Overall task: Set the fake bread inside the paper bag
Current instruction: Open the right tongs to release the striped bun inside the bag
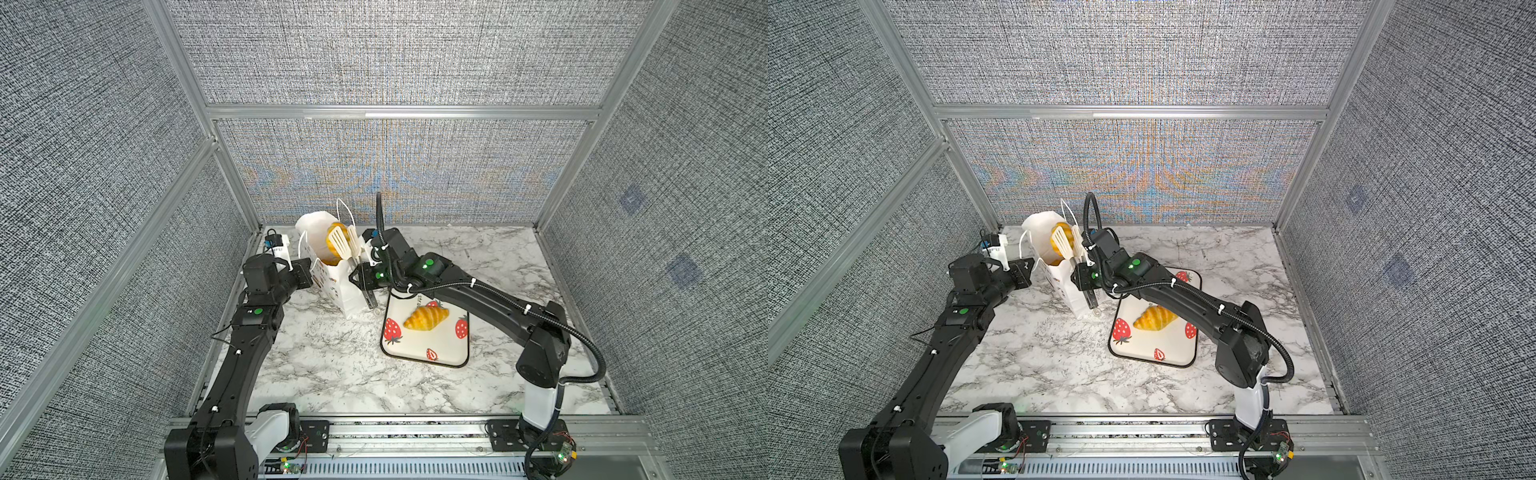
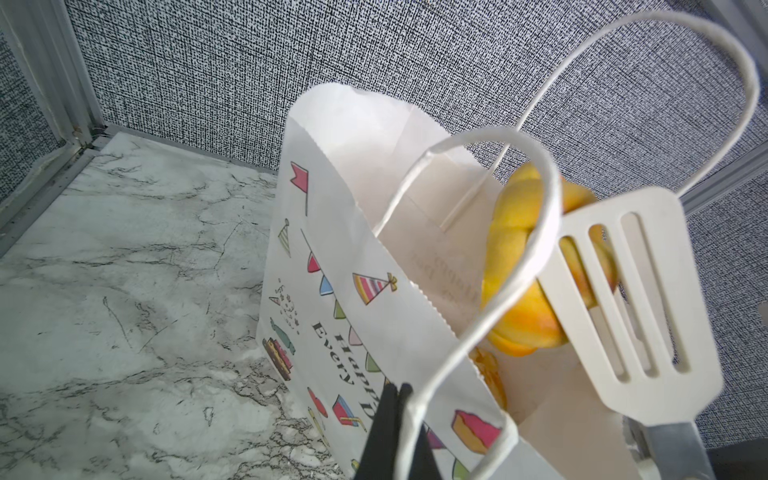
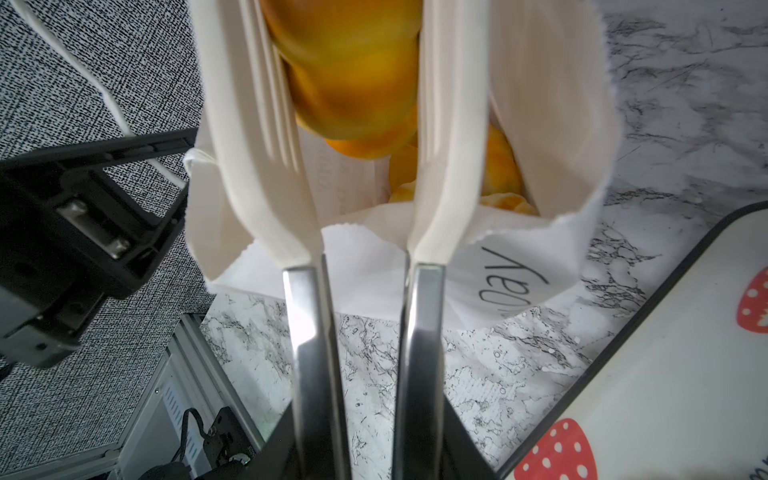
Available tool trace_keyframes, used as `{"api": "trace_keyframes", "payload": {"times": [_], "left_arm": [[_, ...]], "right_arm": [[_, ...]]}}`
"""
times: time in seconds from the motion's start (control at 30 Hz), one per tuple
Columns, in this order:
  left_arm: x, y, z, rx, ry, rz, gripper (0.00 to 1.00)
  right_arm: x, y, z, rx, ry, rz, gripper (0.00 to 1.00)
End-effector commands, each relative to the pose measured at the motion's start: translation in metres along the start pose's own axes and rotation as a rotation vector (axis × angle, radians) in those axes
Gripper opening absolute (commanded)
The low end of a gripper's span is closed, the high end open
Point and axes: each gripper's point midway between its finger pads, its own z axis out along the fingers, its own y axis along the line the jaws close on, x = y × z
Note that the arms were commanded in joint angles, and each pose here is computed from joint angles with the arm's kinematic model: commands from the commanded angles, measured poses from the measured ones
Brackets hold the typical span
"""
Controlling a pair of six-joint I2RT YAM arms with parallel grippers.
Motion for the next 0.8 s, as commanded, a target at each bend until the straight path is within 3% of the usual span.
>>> {"api": "trace_keyframes", "payload": {"times": [0.0,0.77], "left_arm": [[-0.002,-0.001,-0.001,-0.001,-0.003,0.011,0.00],[-0.003,-0.002,-0.002,0.006,-0.009,0.011,0.00]], "right_arm": [[0.000,0.001,0.001,-0.005,0.001,0.010,0.36],[-0.002,0.008,-0.022,-0.011,-0.026,0.008,0.42]]}}
